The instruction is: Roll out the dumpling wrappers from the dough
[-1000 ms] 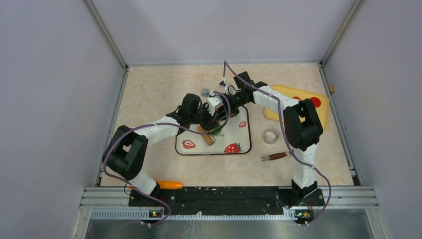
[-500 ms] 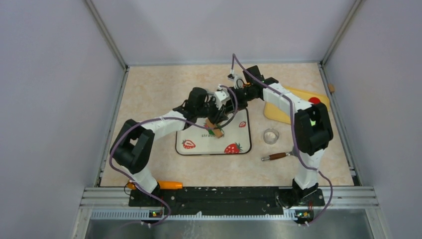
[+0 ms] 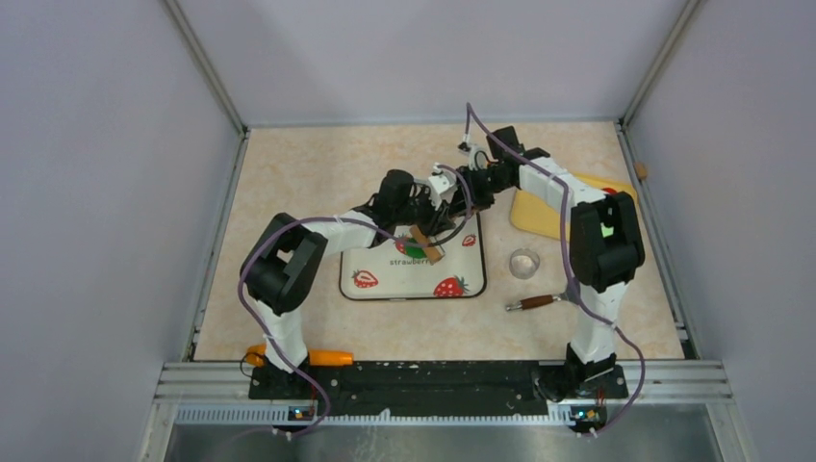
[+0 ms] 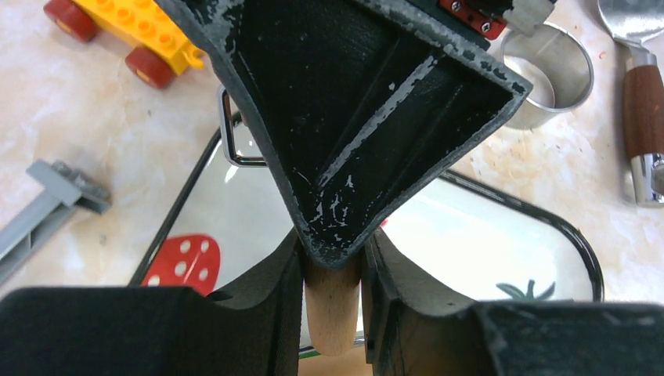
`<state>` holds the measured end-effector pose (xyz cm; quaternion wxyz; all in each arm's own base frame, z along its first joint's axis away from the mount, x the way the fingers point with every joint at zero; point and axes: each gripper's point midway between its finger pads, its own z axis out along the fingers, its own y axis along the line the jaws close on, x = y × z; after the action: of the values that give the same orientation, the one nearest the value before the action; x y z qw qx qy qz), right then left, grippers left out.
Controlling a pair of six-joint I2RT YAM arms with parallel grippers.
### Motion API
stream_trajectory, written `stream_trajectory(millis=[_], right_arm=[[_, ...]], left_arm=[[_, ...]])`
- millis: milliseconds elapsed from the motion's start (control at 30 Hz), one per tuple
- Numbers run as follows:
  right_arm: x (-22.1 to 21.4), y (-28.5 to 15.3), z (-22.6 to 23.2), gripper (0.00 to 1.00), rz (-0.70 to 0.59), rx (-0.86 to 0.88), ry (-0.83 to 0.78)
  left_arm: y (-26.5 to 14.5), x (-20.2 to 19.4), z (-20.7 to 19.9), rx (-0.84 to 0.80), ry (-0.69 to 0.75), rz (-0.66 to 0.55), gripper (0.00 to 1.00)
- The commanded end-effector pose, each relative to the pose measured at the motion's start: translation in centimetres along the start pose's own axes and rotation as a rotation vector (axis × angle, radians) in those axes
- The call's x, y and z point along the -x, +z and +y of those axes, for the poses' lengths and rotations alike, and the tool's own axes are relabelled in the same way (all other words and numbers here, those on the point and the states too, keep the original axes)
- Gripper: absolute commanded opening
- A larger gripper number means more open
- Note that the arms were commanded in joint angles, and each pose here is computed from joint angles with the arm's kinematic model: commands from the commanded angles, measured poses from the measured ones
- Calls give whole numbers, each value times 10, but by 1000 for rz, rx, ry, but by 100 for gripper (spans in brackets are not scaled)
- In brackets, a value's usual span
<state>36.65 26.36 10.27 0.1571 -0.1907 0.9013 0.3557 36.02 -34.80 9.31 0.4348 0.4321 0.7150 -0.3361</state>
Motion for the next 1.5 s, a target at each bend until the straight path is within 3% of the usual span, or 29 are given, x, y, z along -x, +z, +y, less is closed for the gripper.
stream_trajectory(millis=[0,267,433,533,767,1100,1300,1467], right_arm=[[-20,1,-50,0,53,-228,-94],[-10,-20,-45,0,10,-239,-131],[22,-68,17,0,-129,-127,-216],[24,-82,47,0,-162,-73,-275],[12,-38,58,0,-84,28,-278],[14,12,46,0,11,7,-263],[-32,48,10,0,142,-72,-208],[-45,61,3,0,185,-84,-206]], left_arm=[[31,-42,8,49,-43,107,0],[46,12,-5,1,-92,51,0],[24,77,-14,-32,11,-23,0],[4,95,-19,-29,77,-35,0],[-21,53,4,92,25,71,0],[-34,-7,49,231,-84,168,0],[-37,-53,41,229,-200,259,0],[-47,-77,28,223,-259,310,0]])
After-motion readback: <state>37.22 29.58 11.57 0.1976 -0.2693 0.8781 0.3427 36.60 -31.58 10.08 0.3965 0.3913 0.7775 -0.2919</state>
